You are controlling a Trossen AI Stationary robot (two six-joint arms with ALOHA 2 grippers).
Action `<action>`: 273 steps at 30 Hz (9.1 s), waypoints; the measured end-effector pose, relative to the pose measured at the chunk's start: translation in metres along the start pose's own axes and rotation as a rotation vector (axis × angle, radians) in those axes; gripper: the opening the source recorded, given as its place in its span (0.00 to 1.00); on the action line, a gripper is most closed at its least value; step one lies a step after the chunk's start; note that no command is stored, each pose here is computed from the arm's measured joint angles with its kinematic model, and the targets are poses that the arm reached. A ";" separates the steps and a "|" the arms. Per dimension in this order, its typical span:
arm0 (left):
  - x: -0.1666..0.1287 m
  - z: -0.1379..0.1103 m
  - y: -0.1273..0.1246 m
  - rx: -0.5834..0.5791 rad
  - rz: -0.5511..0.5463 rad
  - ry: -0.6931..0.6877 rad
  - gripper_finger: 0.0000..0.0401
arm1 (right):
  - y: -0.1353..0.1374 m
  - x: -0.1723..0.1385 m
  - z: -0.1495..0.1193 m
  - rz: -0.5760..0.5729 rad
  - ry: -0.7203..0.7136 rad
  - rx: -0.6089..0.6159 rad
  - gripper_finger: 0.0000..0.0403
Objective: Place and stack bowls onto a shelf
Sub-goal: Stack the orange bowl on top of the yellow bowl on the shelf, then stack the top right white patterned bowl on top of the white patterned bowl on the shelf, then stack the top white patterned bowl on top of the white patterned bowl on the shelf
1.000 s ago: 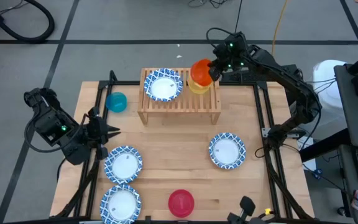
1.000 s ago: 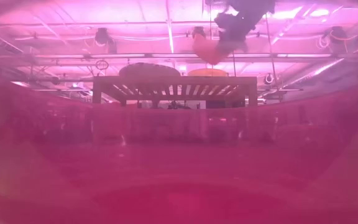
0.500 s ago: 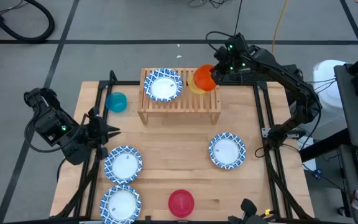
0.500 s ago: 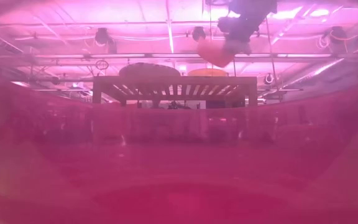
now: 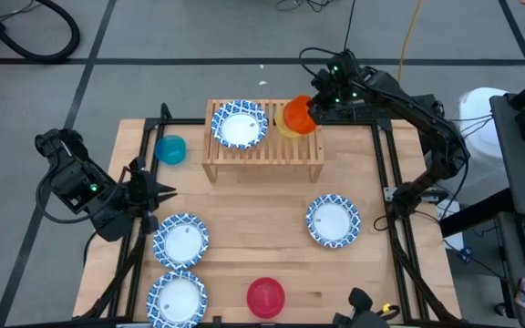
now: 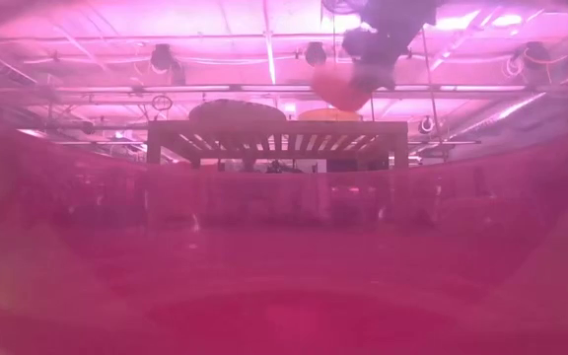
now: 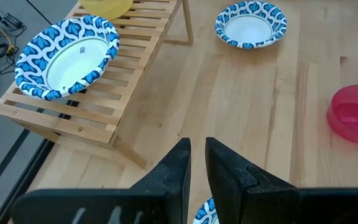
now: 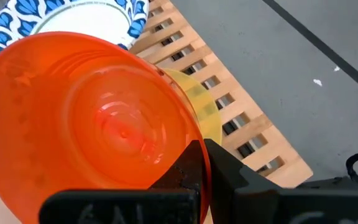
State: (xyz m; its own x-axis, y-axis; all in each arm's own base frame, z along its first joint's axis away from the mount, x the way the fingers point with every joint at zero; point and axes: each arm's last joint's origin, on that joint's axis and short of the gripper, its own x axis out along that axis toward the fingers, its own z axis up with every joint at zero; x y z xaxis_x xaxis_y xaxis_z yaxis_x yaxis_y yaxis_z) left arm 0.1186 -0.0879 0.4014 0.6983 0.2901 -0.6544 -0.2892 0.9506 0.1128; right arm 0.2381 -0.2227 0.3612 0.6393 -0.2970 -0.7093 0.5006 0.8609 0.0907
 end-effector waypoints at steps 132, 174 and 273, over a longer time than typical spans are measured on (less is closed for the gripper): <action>0.000 -0.001 -0.001 -0.030 -0.030 0.035 0.14 | 0.212 -0.011 -0.301 0.471 0.623 -0.791 0.27; 0.000 -0.001 -0.001 -0.050 -0.030 0.035 0.14 | 0.229 -0.035 -0.247 0.287 0.447 -0.595 0.00; 0.000 -0.003 -0.001 -0.052 -0.057 0.078 0.14 | 0.192 0.060 0.078 0.179 -0.132 -0.917 0.35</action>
State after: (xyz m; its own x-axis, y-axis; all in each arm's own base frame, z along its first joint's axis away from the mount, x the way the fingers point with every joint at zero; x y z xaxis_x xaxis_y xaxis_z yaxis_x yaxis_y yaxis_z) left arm 0.1171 -0.0894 0.3994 0.6620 0.2244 -0.7152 -0.2857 0.9576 0.0360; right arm 0.4183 -0.1079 0.3905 0.7515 -0.1245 -0.6479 -0.2302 0.8708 -0.4344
